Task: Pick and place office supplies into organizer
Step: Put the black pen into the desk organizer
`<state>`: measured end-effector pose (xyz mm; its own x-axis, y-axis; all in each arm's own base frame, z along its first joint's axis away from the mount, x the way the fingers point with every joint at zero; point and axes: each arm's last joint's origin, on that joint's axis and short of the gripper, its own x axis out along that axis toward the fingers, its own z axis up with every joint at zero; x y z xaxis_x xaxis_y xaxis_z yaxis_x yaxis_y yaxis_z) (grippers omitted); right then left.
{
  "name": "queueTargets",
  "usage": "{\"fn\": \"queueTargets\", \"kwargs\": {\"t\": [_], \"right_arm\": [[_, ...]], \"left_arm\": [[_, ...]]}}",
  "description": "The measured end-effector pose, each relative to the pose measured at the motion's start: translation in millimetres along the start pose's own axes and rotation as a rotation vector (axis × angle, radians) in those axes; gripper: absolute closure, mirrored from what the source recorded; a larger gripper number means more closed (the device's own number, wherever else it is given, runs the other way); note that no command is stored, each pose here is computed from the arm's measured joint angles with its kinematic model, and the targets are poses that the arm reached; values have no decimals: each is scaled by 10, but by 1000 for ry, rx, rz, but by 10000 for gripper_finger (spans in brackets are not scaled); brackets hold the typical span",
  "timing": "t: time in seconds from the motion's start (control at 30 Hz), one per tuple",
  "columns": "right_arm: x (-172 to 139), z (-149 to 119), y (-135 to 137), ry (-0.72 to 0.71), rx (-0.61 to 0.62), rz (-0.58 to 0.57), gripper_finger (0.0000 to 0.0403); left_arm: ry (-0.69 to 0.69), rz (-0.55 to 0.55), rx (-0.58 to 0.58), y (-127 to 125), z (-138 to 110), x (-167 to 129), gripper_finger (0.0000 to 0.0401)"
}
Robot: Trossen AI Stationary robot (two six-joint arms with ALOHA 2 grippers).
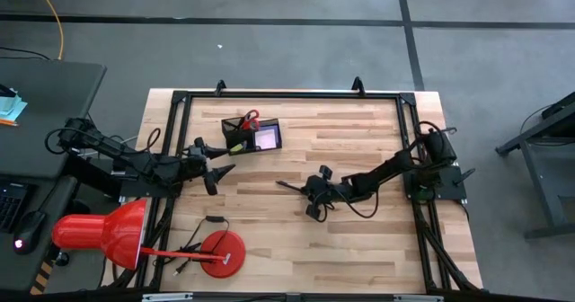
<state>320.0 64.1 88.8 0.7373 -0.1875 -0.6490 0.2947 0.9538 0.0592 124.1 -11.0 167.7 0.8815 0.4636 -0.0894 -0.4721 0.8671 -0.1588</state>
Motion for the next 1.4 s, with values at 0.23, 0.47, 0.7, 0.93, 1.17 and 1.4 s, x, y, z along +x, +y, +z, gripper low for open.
{"fn": "queueTargets", "kwargs": {"t": [0.23,0.47,0.7,0.93,1.17,1.4], "right_arm": [[6,21,7,-39,35,-1,360],[-8,160,64,-177,28,70,391],[-46,293,107,-310,14,117,373],[-107,425,155,-438,0,198,390],[-120,491,128,-488,20,229,385],[-72,747,142,-501,18,210,387]], "left_arm": [[-1,0,-11,-1,1,0,135],[-5,-1,-84,-1,5,1,135],[-14,-28,-99,-12,22,0,135],[-13,-141,-154,-50,52,-3,135],[-26,-281,-189,-96,100,-15,135],[-1,-223,-181,-110,47,34,135]]}}
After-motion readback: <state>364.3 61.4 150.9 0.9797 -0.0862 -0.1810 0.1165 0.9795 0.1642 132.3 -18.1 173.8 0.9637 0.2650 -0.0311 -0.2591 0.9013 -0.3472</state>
